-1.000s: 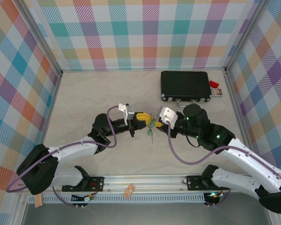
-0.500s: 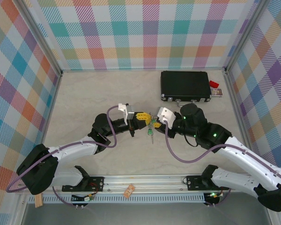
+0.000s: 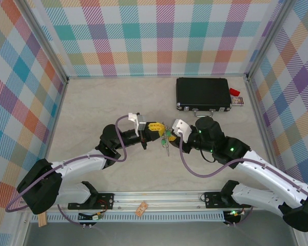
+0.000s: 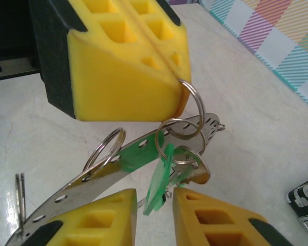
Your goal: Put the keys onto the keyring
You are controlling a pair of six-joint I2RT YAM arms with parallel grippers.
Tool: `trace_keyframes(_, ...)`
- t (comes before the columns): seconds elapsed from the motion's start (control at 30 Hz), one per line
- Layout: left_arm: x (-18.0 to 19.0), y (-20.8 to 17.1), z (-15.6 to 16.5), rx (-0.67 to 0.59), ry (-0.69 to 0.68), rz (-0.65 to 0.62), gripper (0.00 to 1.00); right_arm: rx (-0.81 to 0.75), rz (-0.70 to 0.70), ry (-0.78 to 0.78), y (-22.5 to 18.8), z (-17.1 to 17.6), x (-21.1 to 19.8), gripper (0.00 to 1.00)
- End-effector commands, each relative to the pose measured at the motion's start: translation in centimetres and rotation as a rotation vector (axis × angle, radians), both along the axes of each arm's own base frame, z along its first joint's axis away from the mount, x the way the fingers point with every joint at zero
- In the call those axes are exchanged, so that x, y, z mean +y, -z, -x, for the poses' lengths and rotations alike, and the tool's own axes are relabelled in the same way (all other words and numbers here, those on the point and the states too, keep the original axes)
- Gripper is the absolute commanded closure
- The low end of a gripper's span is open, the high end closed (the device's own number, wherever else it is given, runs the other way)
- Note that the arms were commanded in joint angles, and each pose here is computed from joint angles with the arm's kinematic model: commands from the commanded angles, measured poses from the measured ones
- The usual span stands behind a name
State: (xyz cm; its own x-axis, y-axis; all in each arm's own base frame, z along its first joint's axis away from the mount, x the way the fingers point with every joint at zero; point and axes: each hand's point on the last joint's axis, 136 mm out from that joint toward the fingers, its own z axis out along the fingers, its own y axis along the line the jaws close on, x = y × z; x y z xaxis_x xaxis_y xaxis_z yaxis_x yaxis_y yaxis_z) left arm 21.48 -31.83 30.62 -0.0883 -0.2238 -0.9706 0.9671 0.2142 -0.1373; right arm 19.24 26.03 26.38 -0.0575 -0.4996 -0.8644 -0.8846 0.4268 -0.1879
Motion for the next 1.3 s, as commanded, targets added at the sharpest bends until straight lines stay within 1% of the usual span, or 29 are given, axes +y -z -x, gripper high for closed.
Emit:
trace_keyframes(0.0, 1.0, -3.5, 1.0, -0.086, 0.009, 0.097, 1.00, -0.014, -0.051, -0.021, -1.1, 0.1, 0.8, 0.82)
trace_keyframes(0.03, 1.1, -3.6, 1.0, -0.088, 0.010, 0.100, 1.00, -0.017, -0.053, -0.019, -1.2, 0.0, 0.8, 0.84)
trace_keyframes(0.1, 1.2, -3.7, 1.1, -0.087, 0.009, 0.105, 1.00, -0.022, -0.056, -0.018, -1.3, 0.0, 0.8, 0.93)
trace_keyframes(0.27, 1.2, -4.0, 1.2, -0.088, 0.013, 0.119, 1.00, -0.026, -0.066, -0.033, -1.2, 0.4, 0.7, 0.94)
trace_keyframes(0.33, 1.3, -4.1, 1.2, -0.085, 0.017, 0.127, 1.00, -0.026, -0.070, -0.036, -1.3, 0.5, 0.7, 0.93)
trace_keyframes(0.4, 1.2, -4.1, 1.3, -0.080, 0.024, 0.130, 1.00, -0.024, -0.075, -0.042, -1.3, 0.6, 0.8, 0.94)
trace_keyframes(0.47, 1.2, -4.2, 1.4, -0.080, 0.031, 0.131, 1.00, -0.028, -0.080, -0.040, -1.4, 0.5, 0.8, 0.93)
trace_keyframes(0.5, 1.2, -4.1, 1.4, -0.080, 0.032, 0.131, 1.00, -0.033, -0.083, -0.036, -1.5, 0.4, 0.8, 0.87)
trace_keyframes(0.53, 1.2, -4.1, 1.5, -0.080, 0.037, 0.130, 1.00, -0.037, -0.088, -0.032, -1.7, 0.3, 0.8, 0.86)
trace_keyframes(0.63, 1.1, -4.0, 1.5, -0.075, 0.043, 0.129, 1.00, -0.051, -0.106, -0.037, -2.3, 0.4, 0.9, 0.85)
trace_keyframes(0.73, 1.1, -4.0, 1.6, -0.073, 0.049, 0.131, 1.00, -0.052, -0.118, -0.046, -2.5, 0.4, 1.2, 0.82)
trace_keyframes(0.77, 1.1, -3.9, 1.6, -0.071, 0.051, 0.129, 1.00, -0.050, -0.120, -0.052, -2.5, 0.5, 1.3, 0.83)
trace_keyframes(0.9, 1.1, -3.8, 1.5, -0.068, 0.042, 0.130, 1.00, -0.042, -0.126, -0.076, -2.6, 0.9, 1.5, 0.97)
trace_keyframes(0.93, 1.2, -3.8, 1.5, -0.070, 0.040, 0.133, 1.00, -0.042, -0.125, -0.078, -2.5, 0.9, 1.4, 0.99)
trace_keyframes(1.27, 1.7, -5.4, 1.7, -0.079, 0.043, 0.197, 1.00, 0.010, -0.068, -0.072, 0.3, 1.2, 1.0, 1.00)
